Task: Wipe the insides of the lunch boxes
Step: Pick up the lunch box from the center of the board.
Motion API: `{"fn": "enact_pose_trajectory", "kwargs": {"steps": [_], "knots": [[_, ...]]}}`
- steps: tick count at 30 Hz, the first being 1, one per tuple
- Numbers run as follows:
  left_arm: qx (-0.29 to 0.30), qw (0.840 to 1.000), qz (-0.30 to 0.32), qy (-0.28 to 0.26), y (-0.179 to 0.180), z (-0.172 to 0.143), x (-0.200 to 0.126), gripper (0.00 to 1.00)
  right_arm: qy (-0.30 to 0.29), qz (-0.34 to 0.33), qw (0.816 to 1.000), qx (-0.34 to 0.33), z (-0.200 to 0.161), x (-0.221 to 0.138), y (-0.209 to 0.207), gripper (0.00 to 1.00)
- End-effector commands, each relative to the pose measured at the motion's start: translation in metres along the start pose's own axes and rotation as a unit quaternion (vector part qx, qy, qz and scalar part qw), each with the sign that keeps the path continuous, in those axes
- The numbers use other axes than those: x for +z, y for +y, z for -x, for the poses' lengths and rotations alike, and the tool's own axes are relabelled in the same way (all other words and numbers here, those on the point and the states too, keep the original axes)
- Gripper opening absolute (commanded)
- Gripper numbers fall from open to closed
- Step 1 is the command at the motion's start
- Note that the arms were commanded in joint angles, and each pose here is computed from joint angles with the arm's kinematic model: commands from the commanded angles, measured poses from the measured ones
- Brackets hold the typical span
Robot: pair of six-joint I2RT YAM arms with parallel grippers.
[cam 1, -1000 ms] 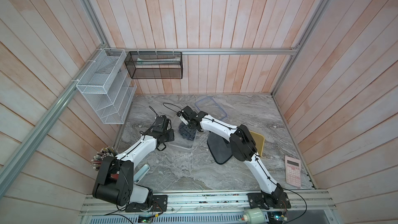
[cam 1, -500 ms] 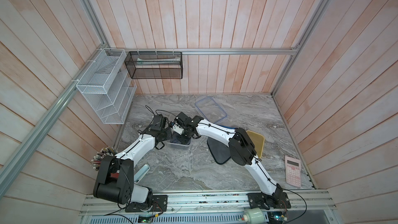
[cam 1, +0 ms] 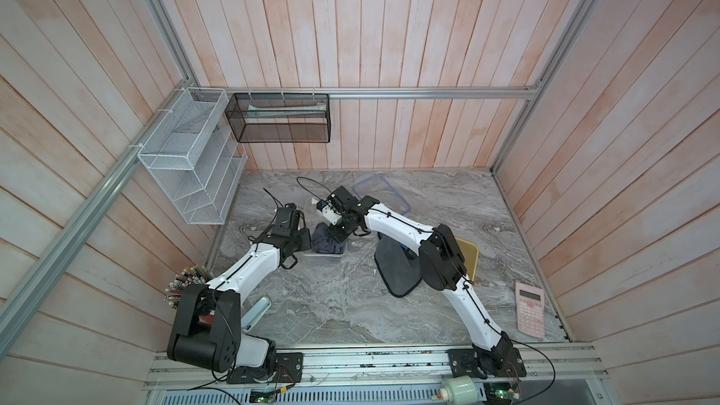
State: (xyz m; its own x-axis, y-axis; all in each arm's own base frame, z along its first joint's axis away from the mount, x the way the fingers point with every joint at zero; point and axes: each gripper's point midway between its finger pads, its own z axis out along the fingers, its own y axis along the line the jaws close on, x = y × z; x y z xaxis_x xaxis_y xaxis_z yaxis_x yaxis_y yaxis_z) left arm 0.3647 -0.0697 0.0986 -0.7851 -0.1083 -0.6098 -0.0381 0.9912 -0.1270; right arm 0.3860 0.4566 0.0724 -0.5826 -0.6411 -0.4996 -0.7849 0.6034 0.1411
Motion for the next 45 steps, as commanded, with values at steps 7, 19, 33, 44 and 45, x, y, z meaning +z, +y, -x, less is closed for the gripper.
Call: {"fn": "enact_pose_trajectory", "kwargs": {"steps": [7,19,33,44,45], "knots": [[0.037,0.999,0.004,-0.014,-0.018,0.002,-0.002,0.01,-0.035,-0.074,0.990,0.118,0.025,0.022,-0.080,0.00],[0.067,0.996,-0.053,-0.012,-0.048,-0.002,0.000,0.01,-0.149,0.098,0.973,0.145,0.089,0.006,-0.006,0.00],[-0.005,0.997,-0.068,-0.024,-0.024,0.016,0.005,0.01,-0.128,0.168,0.973,0.089,0.085,-0.011,0.049,0.00],[-0.025,0.999,-0.010,-0.034,0.015,0.036,0.007,0.01,-0.240,0.170,0.955,0.037,0.118,-0.120,0.045,0.00],[-0.025,0.999,-0.008,-0.034,0.017,0.038,0.008,0.01,-0.252,0.168,0.953,0.035,0.120,-0.131,0.044,0.00]]}}
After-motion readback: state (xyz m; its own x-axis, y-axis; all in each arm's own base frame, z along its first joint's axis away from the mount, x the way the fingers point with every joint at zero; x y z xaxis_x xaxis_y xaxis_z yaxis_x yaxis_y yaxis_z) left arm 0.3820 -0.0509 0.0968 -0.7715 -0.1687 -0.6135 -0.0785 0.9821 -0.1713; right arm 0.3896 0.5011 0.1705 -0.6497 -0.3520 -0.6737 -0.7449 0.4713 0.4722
